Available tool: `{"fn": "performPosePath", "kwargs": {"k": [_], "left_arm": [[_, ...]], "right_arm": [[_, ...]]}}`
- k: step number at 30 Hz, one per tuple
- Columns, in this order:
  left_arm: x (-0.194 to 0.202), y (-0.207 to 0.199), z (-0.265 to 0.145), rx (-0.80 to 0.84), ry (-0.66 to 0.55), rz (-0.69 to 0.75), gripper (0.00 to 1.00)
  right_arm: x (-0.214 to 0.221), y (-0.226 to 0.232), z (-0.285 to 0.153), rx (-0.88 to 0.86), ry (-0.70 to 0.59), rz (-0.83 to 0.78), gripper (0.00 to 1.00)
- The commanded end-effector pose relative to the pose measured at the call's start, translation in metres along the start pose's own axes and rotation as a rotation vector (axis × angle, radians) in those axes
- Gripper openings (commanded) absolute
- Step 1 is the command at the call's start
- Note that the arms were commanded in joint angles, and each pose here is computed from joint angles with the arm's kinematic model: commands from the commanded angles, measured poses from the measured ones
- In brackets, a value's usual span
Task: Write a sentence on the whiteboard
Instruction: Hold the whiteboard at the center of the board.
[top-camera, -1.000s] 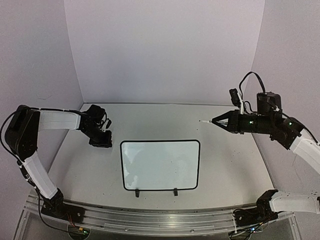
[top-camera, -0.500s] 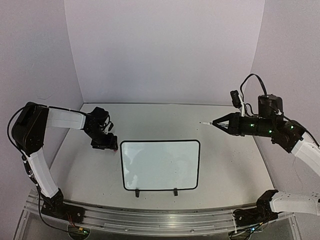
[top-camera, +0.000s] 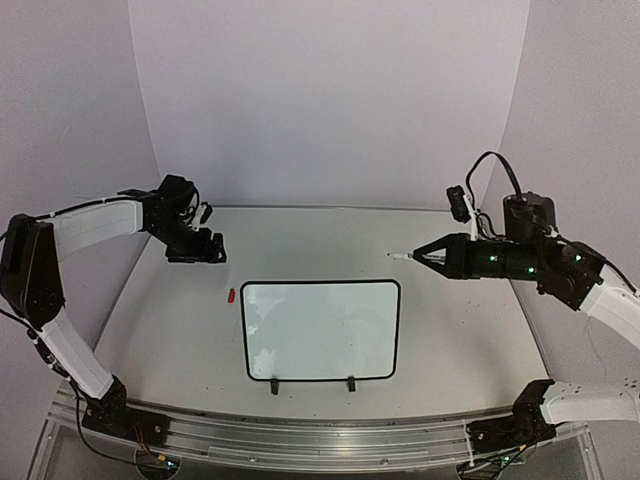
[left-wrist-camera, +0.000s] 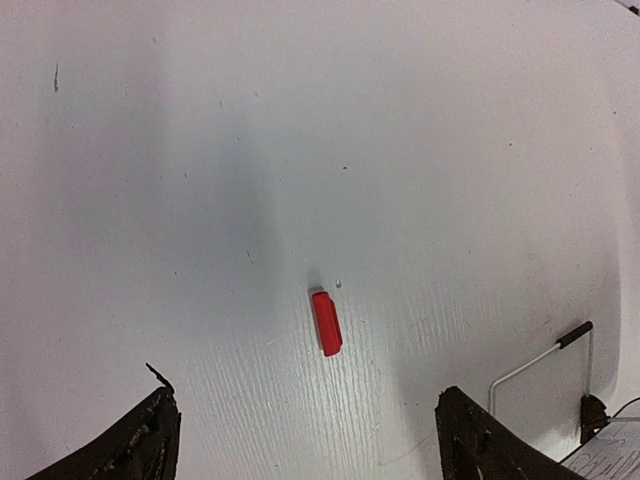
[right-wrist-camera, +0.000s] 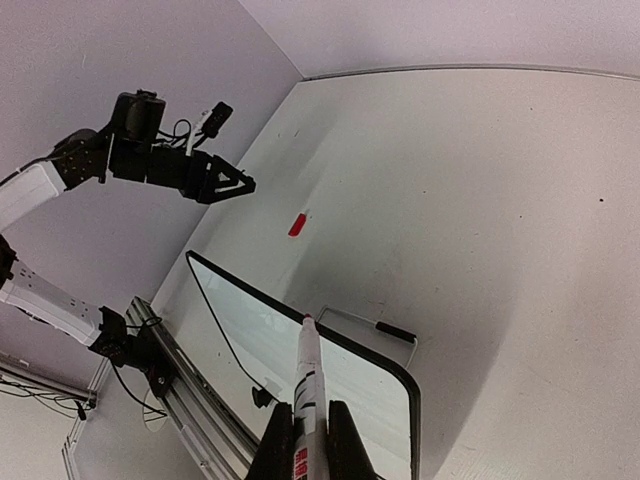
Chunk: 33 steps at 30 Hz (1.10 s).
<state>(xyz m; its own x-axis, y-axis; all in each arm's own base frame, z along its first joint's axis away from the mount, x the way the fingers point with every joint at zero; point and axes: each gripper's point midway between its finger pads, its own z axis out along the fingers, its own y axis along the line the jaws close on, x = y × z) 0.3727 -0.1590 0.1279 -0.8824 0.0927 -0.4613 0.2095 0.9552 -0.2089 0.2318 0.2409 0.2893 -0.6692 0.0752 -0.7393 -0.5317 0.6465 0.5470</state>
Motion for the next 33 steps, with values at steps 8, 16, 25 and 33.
{"fn": "performPosePath", "kwargs": {"k": [8,16,25,33], "left_arm": [[-0.021,-0.059,-0.128,0.304,-0.389,0.267,0.88],[0.031,-0.109,-0.133,0.688,-0.325,0.424,0.89],[0.061,-0.130,-0.114,0.934,-0.144,0.446,0.84],[0.087,-0.144,-0.104,0.941,-0.046,0.496,0.62]], "right_arm": [[-0.027,0.058,0.001,-0.149,-0.168,-0.056,0.00],[-0.015,0.091,0.032,-0.250,-0.200,-0.086,0.00],[0.029,0.126,0.089,-0.258,-0.167,-0.159,0.00],[0.063,0.137,0.135,-0.176,-0.155,-0.197,0.00]]}}
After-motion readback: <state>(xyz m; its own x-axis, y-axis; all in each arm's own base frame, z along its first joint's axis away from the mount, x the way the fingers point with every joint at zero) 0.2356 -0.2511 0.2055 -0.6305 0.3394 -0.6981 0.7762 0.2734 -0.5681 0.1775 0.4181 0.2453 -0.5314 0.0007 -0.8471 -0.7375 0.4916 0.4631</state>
